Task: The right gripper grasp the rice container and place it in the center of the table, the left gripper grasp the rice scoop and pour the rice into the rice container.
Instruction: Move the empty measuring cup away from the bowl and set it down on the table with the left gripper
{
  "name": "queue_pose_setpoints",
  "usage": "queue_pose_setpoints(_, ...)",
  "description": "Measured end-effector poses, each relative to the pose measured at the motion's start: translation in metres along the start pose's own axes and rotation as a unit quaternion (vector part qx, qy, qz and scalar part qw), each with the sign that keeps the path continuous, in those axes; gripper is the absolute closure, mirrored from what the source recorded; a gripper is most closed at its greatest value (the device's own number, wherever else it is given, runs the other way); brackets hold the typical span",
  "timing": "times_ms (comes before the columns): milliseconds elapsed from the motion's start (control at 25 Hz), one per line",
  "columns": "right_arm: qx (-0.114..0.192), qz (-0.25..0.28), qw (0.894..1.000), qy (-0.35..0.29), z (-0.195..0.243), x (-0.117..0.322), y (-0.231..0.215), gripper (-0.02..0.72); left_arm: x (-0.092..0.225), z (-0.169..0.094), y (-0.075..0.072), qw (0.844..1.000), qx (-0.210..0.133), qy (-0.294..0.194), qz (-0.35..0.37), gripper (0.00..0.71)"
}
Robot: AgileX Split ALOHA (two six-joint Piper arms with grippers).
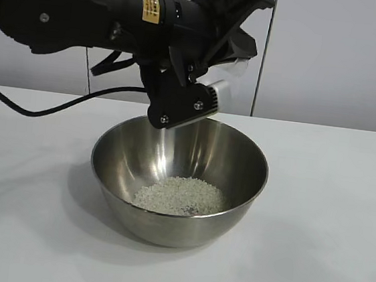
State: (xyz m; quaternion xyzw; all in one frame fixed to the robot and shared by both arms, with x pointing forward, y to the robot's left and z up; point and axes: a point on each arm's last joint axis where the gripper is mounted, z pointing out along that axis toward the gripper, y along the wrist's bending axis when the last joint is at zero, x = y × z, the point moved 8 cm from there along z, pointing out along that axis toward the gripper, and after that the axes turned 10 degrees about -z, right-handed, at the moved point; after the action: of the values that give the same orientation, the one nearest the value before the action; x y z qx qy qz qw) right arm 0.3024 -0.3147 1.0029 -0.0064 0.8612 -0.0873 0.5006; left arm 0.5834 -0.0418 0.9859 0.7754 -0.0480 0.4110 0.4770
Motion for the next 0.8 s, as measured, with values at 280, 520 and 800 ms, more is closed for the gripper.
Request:
queue_pose_setpoints(280,0.000,0.000,1.000,0.000,0.000,0.000,0.000,0.093,-0.017,-0.010,-0.019,0.993,0.021,-0.001,-0.118,0.702)
queue_pose_setpoints(520,0.000,0.000,1.000,0.000,0.000,0.000,0.000,0.093,-0.042,-0.030,-0.041,0.944,0.028,0.033,-0.327,0.702)
queue_pose_setpoints(800,0.000,0.000,1.000,0.000,0.000,0.000,0.000,0.093,-0.004,-0.042,-0.024,0.823,-0.076,0.154,-0.542,0.702)
